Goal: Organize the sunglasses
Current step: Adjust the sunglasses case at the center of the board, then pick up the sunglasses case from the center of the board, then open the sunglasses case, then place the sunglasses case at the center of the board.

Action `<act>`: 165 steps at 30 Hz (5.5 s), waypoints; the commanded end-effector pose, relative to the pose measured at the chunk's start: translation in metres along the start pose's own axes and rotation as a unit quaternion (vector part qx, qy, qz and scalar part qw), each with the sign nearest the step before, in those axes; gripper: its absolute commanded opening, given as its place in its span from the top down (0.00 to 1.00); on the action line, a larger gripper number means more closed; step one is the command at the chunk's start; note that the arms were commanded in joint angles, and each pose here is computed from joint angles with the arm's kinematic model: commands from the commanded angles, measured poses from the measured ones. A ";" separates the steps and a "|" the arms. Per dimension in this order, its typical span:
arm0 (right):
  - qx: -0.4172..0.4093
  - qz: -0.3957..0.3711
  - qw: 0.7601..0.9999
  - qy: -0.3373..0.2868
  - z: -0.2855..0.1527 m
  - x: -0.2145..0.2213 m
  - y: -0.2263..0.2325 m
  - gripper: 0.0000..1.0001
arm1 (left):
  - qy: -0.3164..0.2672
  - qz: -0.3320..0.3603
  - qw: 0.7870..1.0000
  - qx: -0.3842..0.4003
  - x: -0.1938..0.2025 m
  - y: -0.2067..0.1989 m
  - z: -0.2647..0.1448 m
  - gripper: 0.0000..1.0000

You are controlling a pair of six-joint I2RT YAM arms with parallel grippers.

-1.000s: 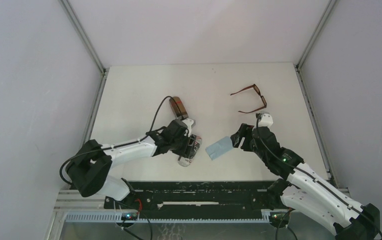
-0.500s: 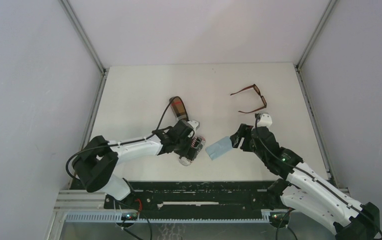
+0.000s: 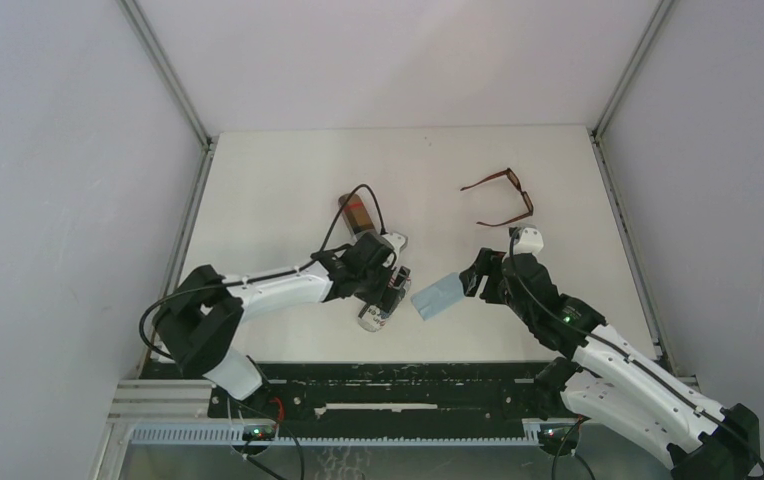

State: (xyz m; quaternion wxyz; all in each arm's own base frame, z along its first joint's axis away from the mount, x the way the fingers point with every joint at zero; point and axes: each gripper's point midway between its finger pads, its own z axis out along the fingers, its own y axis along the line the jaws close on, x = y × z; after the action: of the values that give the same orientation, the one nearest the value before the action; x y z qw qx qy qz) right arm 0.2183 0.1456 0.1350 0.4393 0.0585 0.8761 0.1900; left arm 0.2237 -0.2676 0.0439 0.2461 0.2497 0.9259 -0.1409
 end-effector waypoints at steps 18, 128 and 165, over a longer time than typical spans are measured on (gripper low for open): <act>-0.014 -0.008 1.000 -0.011 -0.001 -0.006 0.007 0.32 | -0.013 0.019 0.999 0.031 -0.019 -0.016 0.000 0.47; -0.179 -0.081 0.966 -0.171 -0.092 -0.100 0.108 0.21 | -0.282 0.009 0.955 -0.095 -0.090 0.035 -0.189 1.00; -0.101 -0.057 0.985 -0.131 -0.079 -0.066 0.053 0.22 | -0.032 0.106 0.924 -0.366 -0.021 0.067 -0.038 0.00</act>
State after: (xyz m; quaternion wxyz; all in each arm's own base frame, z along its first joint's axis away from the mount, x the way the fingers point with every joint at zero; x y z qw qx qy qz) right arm 0.1906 0.1546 0.2427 0.5617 -0.0240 0.7925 0.2361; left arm 0.2536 -0.1870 0.0670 0.3370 0.2571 0.8676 0.2598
